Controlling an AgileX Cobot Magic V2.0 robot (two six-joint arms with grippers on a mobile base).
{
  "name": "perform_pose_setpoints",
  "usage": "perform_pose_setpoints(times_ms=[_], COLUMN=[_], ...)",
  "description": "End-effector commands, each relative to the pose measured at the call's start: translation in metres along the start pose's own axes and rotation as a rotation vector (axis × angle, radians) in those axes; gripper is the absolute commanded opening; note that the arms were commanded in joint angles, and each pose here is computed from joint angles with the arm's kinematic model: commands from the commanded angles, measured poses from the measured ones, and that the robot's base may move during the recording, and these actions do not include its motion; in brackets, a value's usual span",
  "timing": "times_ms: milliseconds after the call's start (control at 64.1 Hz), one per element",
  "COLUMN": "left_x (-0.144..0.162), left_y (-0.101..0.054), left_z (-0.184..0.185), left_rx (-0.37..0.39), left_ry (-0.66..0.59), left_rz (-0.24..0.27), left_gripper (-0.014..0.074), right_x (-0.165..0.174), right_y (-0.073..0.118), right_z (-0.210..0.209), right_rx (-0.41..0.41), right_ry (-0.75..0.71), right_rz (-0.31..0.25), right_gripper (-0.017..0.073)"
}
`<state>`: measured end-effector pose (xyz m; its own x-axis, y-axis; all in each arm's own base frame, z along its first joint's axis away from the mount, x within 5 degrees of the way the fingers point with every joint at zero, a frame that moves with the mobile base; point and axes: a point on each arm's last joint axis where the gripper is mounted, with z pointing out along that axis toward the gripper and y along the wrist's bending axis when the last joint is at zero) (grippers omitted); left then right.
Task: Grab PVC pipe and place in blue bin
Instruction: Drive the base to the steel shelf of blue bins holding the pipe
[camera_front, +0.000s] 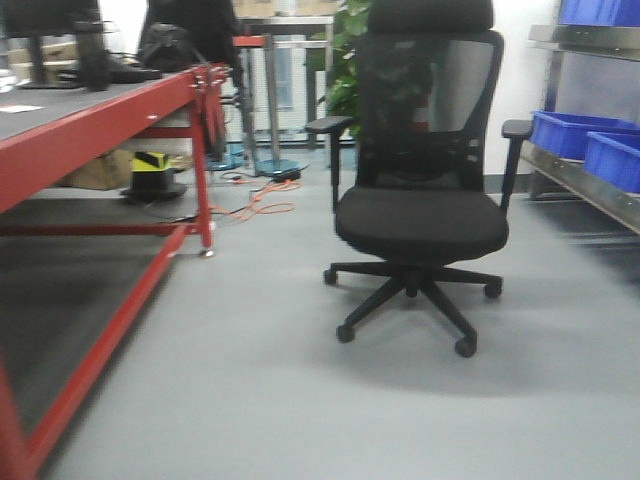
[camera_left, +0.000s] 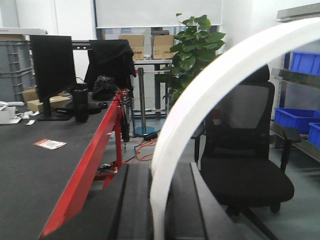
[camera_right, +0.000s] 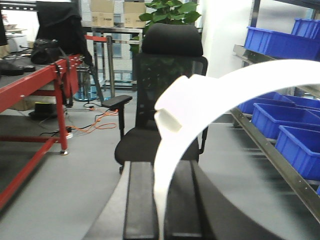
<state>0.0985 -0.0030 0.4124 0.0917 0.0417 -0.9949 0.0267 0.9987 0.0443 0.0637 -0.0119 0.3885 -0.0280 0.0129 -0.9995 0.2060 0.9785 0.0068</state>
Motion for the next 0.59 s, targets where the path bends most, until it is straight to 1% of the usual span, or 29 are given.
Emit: perform_pose_setpoints(times_ms=[0,577], left_x=[-0.0044,-0.0044], left_y=[-0.0005,-0.0005], left_z=[-0.0020,-0.0020], left_rx=[0.006,0.006], left_ry=[-0.037,-0.037], left_rz=[-0.008,-0.008], left_gripper=[-0.0111,-0.0111], right_x=[-0.0044,-0.0044], right_y=[-0.0002,-0.0002], right_z=[-0.0018,-0.0018], right_rx=[0.004,0.004], right_ry=[-0.030,-0.030], right_rz=[-0.007,-0.007], right_gripper=[-0.0167,-0.0167])
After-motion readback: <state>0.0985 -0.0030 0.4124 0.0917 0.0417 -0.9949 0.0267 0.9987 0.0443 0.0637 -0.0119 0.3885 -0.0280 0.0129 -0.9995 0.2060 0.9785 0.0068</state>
